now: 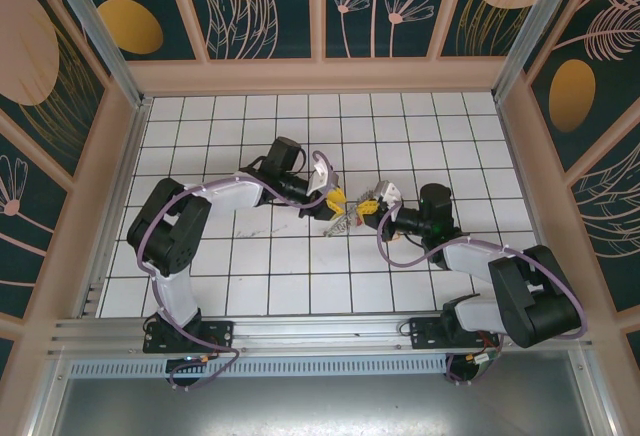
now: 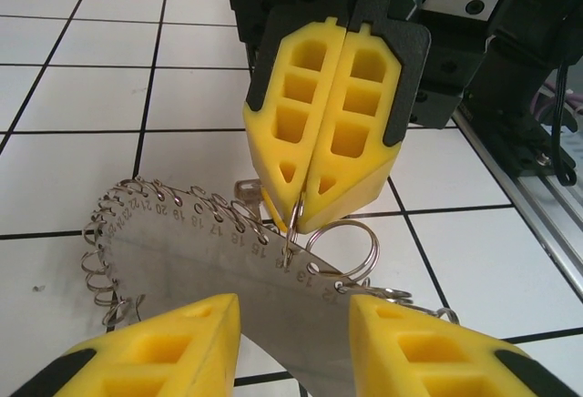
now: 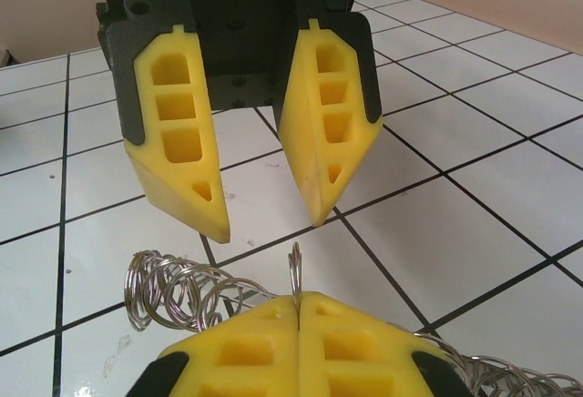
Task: Put the keys on the keyring
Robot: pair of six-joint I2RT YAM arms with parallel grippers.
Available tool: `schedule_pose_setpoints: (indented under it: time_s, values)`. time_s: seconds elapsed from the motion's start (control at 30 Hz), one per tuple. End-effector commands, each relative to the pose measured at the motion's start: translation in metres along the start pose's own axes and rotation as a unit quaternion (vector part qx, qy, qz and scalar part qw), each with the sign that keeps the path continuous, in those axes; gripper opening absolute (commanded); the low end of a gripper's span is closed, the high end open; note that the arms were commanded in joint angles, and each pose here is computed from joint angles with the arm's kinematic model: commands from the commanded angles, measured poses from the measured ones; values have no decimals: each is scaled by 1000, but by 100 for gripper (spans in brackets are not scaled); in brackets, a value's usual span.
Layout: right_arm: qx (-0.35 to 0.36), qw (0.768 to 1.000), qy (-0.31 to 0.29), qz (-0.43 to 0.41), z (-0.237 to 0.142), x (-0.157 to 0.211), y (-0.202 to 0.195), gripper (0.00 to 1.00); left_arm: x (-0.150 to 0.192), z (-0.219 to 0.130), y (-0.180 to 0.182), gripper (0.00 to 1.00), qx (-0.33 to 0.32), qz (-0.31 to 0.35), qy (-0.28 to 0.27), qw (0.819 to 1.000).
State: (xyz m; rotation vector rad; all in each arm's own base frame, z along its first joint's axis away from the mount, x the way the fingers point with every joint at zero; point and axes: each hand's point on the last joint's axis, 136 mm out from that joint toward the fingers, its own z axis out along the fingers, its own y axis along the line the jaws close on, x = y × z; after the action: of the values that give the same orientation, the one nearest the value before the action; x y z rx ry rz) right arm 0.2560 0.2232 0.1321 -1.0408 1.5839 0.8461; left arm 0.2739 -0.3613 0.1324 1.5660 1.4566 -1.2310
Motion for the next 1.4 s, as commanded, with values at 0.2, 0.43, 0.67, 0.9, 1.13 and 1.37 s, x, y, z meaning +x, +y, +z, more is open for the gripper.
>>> schedule_pose_setpoints:
  time_s: [0.2,0.43,0.67,0.9,1.13,1.37]
  values:
    - [-19,999,-36,-36,1,-27,0,0,-22,4,6,36,18,23,-26,999]
    - [-19,998,-41,-37,1,-30,-1,0,-16,11,7,35,30,15,-17,999]
    - [-21,998,-43,-37,2,-31,-1,0,-11,14,6,33,35,8,-12,999]
    - [-19,998,-45,-37,2,-32,-2,0,-12,18,4,28,44,8,-13,999]
    - [-16,998,-45,-37,2,-31,-3,0,-15,20,4,10,46,11,-13,999]
    - [11,999,-23,-42,1,-28,-12,10,-24,12,11,0,-15,6,-28,999]
